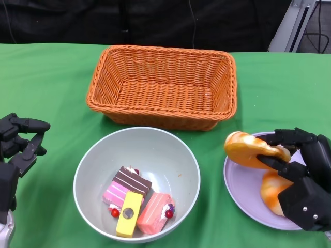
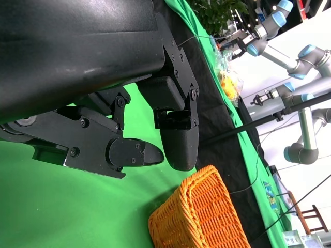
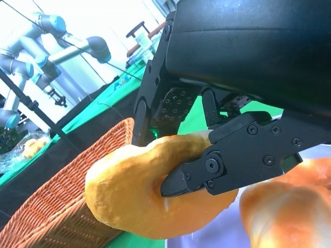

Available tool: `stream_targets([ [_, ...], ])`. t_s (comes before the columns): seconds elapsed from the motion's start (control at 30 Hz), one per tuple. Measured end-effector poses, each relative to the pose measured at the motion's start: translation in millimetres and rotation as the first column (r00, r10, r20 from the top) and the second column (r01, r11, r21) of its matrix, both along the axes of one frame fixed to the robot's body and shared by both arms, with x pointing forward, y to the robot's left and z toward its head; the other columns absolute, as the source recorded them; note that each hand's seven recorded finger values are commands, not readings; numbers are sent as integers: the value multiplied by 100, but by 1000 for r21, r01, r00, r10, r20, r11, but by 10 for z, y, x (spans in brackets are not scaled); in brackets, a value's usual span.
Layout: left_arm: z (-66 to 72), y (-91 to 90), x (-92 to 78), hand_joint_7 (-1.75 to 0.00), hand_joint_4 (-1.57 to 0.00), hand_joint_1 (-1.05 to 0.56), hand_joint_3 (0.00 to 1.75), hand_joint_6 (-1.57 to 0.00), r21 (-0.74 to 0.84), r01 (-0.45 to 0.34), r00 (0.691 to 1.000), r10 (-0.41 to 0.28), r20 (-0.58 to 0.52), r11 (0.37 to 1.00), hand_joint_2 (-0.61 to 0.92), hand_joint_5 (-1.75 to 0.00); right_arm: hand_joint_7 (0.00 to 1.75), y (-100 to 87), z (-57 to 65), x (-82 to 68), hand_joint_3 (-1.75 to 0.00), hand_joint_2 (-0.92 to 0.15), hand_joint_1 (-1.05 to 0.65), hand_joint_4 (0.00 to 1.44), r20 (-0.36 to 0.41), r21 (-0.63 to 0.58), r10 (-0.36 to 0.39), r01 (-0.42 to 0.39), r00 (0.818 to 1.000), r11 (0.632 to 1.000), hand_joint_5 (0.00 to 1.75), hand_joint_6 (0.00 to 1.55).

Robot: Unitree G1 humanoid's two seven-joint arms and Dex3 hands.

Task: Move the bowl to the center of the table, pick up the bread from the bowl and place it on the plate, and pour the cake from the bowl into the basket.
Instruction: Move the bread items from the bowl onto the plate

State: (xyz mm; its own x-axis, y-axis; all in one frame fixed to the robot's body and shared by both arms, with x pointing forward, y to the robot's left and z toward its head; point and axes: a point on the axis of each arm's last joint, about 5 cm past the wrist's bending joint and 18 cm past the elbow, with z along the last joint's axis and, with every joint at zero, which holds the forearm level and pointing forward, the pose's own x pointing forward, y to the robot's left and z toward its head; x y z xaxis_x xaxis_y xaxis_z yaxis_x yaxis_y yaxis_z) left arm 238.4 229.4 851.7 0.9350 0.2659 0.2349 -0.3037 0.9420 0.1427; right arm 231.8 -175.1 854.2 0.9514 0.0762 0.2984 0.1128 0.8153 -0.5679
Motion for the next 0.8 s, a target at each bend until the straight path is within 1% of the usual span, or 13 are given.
stream_targets([
  [0.07,0,0,0,-86,-88,-10,30,-92,0,0,1000,0,0,1000,92,-124,61,-13,-16,-5,-5,-90,-11,77,30,-22,-5,6,1000,1000,147,97],
  [0.17,-1,1,-1,-86,-88,-9,31,-91,-1,-1,1000,1,0,1000,92,-124,62,-50,-33,13,-4,-90,-10,81,89,-106,-14,23,996,994,136,98],
  [0.33,-1,1,0,-86,-88,-9,32,-91,-1,0,1000,0,0,1000,92,-124,63,-113,-18,83,-5,-91,-10,84,179,-197,-19,54,984,979,133,99],
  [0.43,0,2,0,-86,-88,-9,31,-92,-1,4,1000,-4,0,1000,92,-125,64,-148,2,117,-4,-90,-11,84,205,-215,-13,59,979,975,132,99],
  [0.6,0,4,-1,-86,-88,-9,31,-91,-2,4,1000,-4,0,1000,92,-125,67,-166,-1,129,-4,-89,-9,85,236,-231,-17,73,972,970,131,99],
  [0.7,0,3,-1,-86,-88,-9,31,-91,1,5,1000,-5,-1,1000,92,-125,68,-205,-16,126,-4,-89,-7,86,257,-277,13,60,966,959,131,99],
  [0.8,0,4,-1,-86,-88,-11,31,-92,0,5,1000,-5,0,1000,92,-125,69,-262,-32,125,-3,-86,-5,89,276,-340,44,55,960,939,128,100],
])
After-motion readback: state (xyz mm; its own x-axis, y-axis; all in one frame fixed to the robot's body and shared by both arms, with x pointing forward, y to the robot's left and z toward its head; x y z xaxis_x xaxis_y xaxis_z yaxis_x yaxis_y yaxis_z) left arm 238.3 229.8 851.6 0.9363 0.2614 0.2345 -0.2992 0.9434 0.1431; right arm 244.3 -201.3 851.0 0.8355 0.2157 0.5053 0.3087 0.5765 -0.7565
